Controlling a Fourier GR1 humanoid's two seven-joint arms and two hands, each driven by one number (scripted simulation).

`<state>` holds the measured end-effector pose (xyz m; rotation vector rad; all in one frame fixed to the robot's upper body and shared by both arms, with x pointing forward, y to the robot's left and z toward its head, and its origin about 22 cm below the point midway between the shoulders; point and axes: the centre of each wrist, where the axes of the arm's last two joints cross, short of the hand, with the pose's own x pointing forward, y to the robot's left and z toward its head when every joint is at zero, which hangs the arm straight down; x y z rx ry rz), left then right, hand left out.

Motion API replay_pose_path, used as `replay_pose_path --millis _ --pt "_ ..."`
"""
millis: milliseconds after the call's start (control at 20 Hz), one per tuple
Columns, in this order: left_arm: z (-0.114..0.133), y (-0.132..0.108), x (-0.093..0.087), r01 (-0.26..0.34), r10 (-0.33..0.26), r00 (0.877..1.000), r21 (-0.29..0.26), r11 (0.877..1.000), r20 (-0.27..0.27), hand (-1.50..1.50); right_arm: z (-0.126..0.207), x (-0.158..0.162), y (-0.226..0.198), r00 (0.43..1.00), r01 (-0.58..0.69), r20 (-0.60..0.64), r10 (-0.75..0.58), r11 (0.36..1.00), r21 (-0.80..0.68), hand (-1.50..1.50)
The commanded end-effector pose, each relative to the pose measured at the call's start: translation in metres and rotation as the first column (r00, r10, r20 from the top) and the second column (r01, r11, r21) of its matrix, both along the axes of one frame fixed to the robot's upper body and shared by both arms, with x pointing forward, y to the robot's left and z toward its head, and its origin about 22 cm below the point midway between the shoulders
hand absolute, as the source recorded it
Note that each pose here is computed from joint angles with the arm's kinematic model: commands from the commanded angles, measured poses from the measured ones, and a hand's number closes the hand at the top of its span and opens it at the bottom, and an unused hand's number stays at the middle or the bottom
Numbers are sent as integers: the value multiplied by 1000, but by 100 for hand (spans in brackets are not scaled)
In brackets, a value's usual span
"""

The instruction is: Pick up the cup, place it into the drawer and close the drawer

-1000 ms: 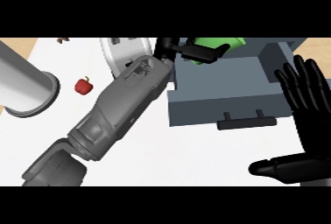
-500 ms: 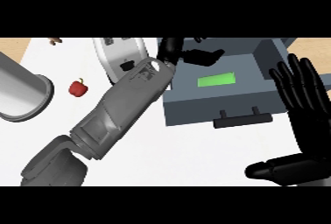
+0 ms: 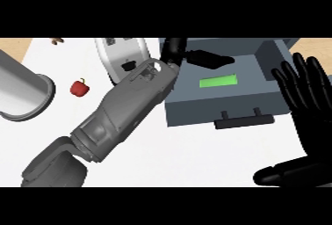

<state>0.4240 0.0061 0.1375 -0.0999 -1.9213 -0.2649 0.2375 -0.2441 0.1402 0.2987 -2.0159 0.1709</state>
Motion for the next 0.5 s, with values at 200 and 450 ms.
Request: replay_pose_path --millis 200,450 --pt "26 -10 -5 79 -68 996 -210 975 55 -150 -4 -1 -17 1000 5 -15 -4 1000 17 -150" --pt "14 25 -2 64 -63 998 -258 964 12 -150 3 -11 -35 999 -32 3 33 997 -67 150"
